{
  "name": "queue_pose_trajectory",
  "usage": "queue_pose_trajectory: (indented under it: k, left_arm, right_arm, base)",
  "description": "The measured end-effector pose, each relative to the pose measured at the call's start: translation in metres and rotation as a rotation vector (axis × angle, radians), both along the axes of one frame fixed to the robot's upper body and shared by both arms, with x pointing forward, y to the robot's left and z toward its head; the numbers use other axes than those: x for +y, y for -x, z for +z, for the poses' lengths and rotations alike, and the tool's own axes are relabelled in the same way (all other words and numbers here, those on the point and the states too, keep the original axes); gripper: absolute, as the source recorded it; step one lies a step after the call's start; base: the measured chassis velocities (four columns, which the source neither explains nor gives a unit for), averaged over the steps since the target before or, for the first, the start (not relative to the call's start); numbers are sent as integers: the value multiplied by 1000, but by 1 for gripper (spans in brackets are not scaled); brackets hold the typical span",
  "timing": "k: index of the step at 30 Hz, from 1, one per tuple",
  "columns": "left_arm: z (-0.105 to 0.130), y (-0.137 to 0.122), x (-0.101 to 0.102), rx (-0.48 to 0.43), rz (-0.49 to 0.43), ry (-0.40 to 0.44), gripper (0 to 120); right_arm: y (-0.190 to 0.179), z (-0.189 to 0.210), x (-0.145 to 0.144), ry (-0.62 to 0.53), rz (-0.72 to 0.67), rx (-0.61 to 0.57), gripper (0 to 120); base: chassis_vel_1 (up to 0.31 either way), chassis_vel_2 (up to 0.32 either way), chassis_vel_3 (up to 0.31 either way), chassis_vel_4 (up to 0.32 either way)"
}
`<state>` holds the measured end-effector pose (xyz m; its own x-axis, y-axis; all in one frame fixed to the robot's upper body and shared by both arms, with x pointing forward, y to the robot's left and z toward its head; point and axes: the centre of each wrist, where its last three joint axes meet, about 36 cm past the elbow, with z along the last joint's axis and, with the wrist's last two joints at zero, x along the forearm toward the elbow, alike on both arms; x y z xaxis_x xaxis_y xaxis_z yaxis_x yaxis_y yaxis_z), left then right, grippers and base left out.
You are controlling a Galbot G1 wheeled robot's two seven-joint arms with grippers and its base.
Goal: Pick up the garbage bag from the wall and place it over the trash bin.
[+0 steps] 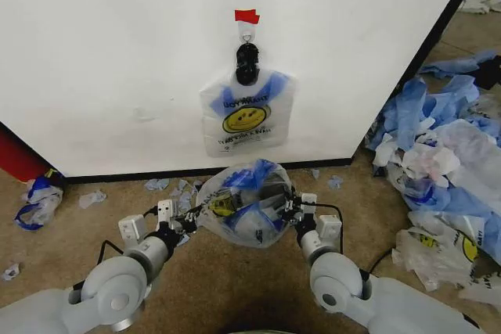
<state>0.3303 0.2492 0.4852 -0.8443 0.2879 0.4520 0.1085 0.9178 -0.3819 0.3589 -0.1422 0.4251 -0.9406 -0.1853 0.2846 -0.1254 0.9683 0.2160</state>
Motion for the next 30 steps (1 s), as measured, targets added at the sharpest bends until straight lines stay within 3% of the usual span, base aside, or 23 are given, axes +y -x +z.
queue_pose_trajectory:
  k: [12, 17, 25, 27, 30]
  left_arm:
    - [26, 5, -3, -51, -23, 8, 1]
    - [35, 10, -4, -47, -34, 20, 18]
    - [18, 22, 3, 7, -7, 1, 46]
    - [17, 24, 5, 11, 0, -3, 58]
    - [16, 27, 6, 15, 2, -5, 65]
  right_arm:
    - [0, -1, 1, 2, 5, 2, 0]
    - [0, -2, 3, 2, 7, 4, 0]
    - [2, -3, 3, 2, 9, 6, 0]
    - [2, -3, 4, 1, 11, 7, 0]
    - [3, -4, 4, 2, 12, 8, 0]
  base:
    - [0, 0, 0, 0]
    - [0, 0, 0, 0]
    - [0, 0, 0, 0]
    - [0, 0, 0, 0]
    - [0, 0, 0, 0]
